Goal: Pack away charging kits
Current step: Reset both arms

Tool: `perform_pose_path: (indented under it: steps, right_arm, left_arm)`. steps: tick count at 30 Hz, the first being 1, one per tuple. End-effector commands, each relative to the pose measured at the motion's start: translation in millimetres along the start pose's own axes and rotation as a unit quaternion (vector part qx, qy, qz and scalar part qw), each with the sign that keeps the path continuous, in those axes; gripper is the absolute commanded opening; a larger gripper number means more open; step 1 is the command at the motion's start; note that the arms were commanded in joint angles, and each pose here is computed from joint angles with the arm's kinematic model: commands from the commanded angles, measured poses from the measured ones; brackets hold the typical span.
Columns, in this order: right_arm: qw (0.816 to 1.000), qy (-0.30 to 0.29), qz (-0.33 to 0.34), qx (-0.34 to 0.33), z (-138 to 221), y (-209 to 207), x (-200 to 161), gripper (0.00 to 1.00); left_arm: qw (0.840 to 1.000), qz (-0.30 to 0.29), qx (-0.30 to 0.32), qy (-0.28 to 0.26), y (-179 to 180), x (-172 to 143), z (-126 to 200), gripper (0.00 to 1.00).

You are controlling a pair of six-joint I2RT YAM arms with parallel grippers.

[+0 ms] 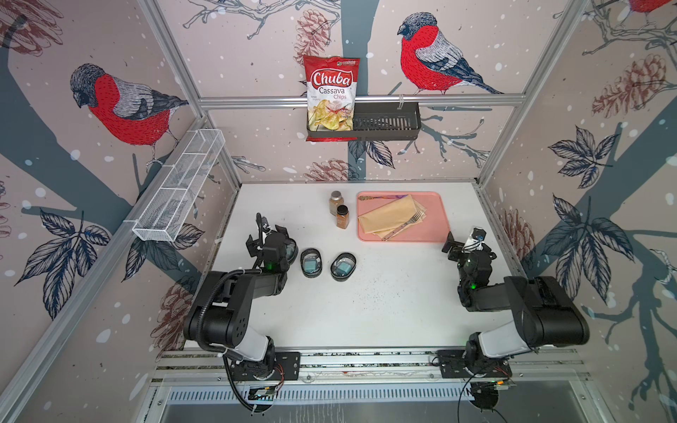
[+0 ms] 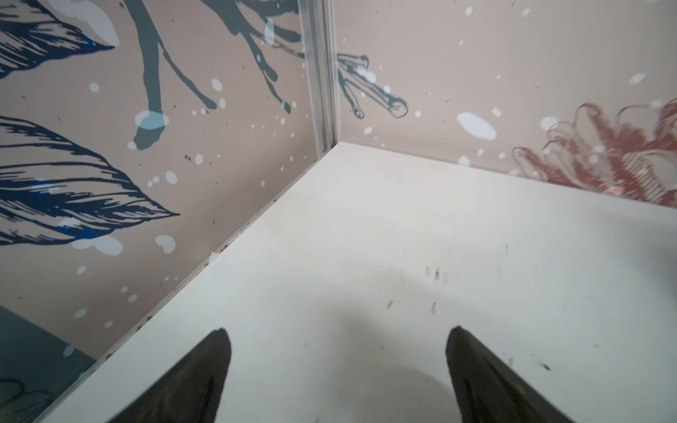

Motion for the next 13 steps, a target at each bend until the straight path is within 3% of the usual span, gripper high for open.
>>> perform_pose_path:
  steps: [1, 3, 6, 13]
  right_arm:
    - [1.000, -0.013, -0.007, -0.008, -0.5, -1.1, 5.5, 1.00]
    - [1.000, -0.012, -0.007, -0.009, -0.4, -1.3, 5.2, 1.00]
    - [1.000, -0.013, -0.006, -0.009, -0.2, -0.8, 5.1, 1.00]
    - [1.000, -0.009, -0.008, -0.004, -1.8, -1.1, 5.2, 1.00]
  left_arm:
    - [0.991, 0.036, -0.078, -0.105, 13.1, -5.6, 33.1, 0.98]
    - [0.990, 0.043, -0.062, -0.118, 18.7, -3.1, 35.2, 0.97]
    - [0.996, 0.024, -0.071, -0.039, 3.4, -4.0, 8.2, 0.98]
    - [0.997, 0.012, -0.059, -0.043, -0.3, -3.2, 10.4, 0.98]
Point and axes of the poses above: each gripper's point midway between its finger pads, its own z axis back along the fingers, its own y axis along the line the jaws close on, x = y × z, the point moved 4 cm from there along z, back along the fingers, and after that the axes turned 12 degrees about -z, right-handed, at the moved point
